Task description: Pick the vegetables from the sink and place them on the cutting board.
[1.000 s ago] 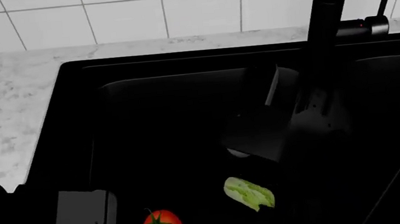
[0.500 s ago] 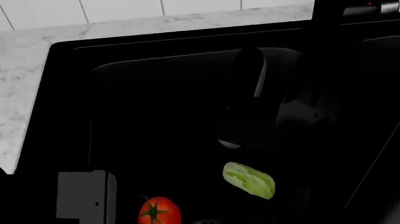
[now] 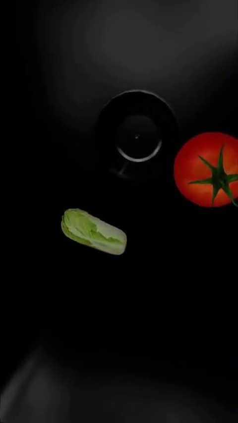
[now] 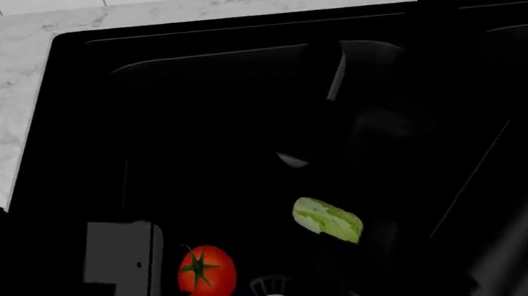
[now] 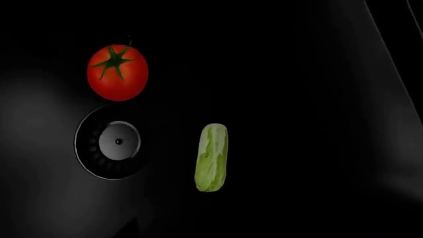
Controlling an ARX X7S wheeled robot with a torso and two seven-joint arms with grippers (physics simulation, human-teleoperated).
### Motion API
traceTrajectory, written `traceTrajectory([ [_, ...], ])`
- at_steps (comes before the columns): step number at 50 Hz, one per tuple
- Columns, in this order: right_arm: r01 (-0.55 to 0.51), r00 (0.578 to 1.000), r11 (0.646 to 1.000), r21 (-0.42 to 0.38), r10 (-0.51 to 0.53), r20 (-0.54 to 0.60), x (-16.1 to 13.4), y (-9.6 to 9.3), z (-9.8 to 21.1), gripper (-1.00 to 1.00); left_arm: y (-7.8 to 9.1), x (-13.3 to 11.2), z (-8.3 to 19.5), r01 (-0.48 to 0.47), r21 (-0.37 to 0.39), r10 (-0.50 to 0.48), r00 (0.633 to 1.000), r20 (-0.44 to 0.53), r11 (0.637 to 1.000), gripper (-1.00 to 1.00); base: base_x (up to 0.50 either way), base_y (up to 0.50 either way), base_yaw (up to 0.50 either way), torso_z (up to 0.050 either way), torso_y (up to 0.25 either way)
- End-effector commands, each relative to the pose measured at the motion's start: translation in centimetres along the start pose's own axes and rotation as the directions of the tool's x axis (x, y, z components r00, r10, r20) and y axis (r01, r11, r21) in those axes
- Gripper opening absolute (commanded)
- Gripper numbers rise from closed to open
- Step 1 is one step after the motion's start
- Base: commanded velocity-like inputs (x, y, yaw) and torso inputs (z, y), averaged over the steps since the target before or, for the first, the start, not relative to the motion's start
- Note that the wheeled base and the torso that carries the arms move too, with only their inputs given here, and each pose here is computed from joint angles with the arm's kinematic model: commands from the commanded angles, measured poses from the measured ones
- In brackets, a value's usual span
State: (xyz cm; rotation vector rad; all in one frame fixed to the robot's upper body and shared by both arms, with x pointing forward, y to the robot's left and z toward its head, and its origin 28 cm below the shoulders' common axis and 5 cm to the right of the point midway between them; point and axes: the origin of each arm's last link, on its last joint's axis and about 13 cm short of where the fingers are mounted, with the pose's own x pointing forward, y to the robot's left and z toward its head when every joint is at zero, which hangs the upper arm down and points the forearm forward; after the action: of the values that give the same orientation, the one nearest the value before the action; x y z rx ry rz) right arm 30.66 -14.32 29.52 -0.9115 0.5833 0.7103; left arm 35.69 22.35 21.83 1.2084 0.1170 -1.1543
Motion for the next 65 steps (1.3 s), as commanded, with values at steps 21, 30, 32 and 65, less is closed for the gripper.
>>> traceTrajectory([
  [21,0.016,1.000,1.000,-0.021,-0.016,-0.002,0.4,-0.2,0.8,1.00,1.0,3.5,1.8,0.192,-0.040,-0.194,0.979,-0.063,0.981,1.00,0.00,0.00,0.00,0.000,0.000],
  [30,0.009,1.000,1.000,-0.022,-0.009,0.003,0.4,0.2,0.9,1.00,0.3,4.9,1.5,0.185,-0.019,-0.186,0.976,-0.110,0.983,1.00,0.00,0.00,0.00,0.000,0.000],
  [32,0.005,1.000,1.000,-0.026,-0.005,0.005,0.4,0.3,1.0,1.00,0.4,5.0,1.5,0.179,-0.028,-0.181,0.977,-0.112,0.983,1.00,0.00,0.00,0.00,0.000,0.000],
  [65,-0.011,1.000,1.000,-0.028,0.012,0.012,0.9,0.6,0.9,1.00,-0.9,7.9,0.8,0.205,-0.007,-0.202,0.956,-0.214,0.979,1.00,0.00,0.00,0.00,0.000,0.000],
])
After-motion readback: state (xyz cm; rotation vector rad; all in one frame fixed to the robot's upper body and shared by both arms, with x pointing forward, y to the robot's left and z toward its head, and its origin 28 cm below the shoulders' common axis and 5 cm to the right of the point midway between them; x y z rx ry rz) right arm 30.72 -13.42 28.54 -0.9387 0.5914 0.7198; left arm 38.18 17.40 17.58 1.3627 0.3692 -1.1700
